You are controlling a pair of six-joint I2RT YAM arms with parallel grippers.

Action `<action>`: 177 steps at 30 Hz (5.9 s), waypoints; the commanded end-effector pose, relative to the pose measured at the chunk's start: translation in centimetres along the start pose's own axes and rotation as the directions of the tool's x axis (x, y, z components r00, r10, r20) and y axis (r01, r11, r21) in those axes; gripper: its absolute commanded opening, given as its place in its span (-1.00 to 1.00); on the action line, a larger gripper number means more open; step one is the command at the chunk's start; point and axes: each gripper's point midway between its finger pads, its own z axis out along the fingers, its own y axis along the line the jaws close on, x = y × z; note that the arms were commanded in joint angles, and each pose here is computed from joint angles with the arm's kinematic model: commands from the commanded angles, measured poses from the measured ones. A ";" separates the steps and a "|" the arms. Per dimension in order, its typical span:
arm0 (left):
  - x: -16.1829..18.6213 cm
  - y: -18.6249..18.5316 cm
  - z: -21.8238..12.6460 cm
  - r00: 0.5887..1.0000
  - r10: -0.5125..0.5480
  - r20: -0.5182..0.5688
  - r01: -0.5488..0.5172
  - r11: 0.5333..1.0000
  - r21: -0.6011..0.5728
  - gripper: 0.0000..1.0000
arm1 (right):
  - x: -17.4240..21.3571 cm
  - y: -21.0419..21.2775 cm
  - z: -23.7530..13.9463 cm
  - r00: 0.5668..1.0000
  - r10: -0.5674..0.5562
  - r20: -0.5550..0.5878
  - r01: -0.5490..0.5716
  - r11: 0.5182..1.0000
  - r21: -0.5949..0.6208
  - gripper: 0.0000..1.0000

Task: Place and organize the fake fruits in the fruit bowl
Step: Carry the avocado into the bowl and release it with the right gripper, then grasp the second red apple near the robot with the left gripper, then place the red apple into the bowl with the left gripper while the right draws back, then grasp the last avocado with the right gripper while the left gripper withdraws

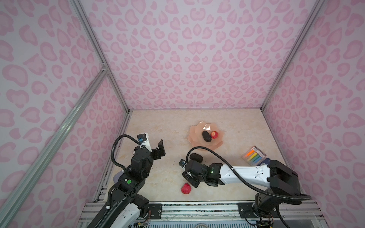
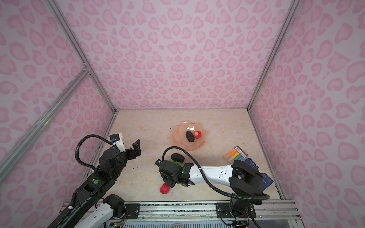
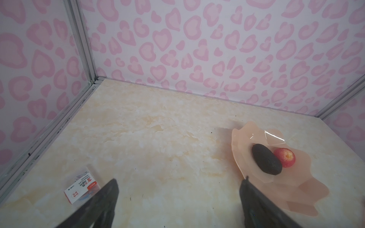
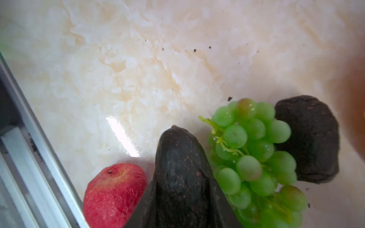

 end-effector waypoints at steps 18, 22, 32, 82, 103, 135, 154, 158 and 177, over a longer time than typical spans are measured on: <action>1.7 -1.4 -0.2 0.996 -0.036 -0.077 0.043 0.995 0.092 0.89 | -7.9 -19.3 -9.2 0.860 0.302 0.411 -0.409 0.890 0.202 -0.38; 3.5 -3.6 -0.8 0.984 -0.024 -0.176 0.063 0.974 0.218 0.86 | -8.3 -21.9 -6.6 0.871 0.313 0.378 -0.418 0.877 0.236 -0.38; 11.2 -7.3 -3.7 0.881 0.038 -0.472 0.162 0.913 0.375 0.70 | -6.8 -24.2 1.8 0.902 0.354 0.248 -0.416 0.868 0.272 -0.34; 27.0 -12.5 -8.3 0.542 0.382 -0.748 0.078 0.864 0.498 -0.06 | -5.1 -25.6 -9.7 0.746 0.416 0.520 -0.602 0.755 0.259 0.42; 7.8 -20.2 6.9 0.827 0.461 -0.322 -0.267 0.826 0.497 -0.10 | -0.8 -25.6 -13.8 0.670 0.460 0.582 -0.691 0.673 0.264 0.42; 13.7 -21.6 19.3 0.726 0.499 -0.472 -0.312 0.852 0.421 0.32 | 3.7 -25.8 -17.9 0.586 0.456 0.670 -0.763 0.588 0.267 0.73; -4.9 -18.4 7.9 0.949 0.309 -0.068 -0.268 0.900 0.344 0.42 | -0.1 -20.6 -11.3 0.791 0.407 0.457 -0.538 0.818 0.202 0.49; -6.0 -13.9 4.5 0.973 0.229 -0.012 -0.218 0.939 0.265 0.48 | -1.5 -17.2 -8.3 0.884 0.316 0.344 -0.399 0.894 0.205 0.39; -2.7 -2.8 -3.1 0.993 0.107 0.040 -0.110 0.990 0.087 0.78 | -2.5 -12.5 1.8 0.961 0.273 0.046 -0.276 0.952 0.130 -0.04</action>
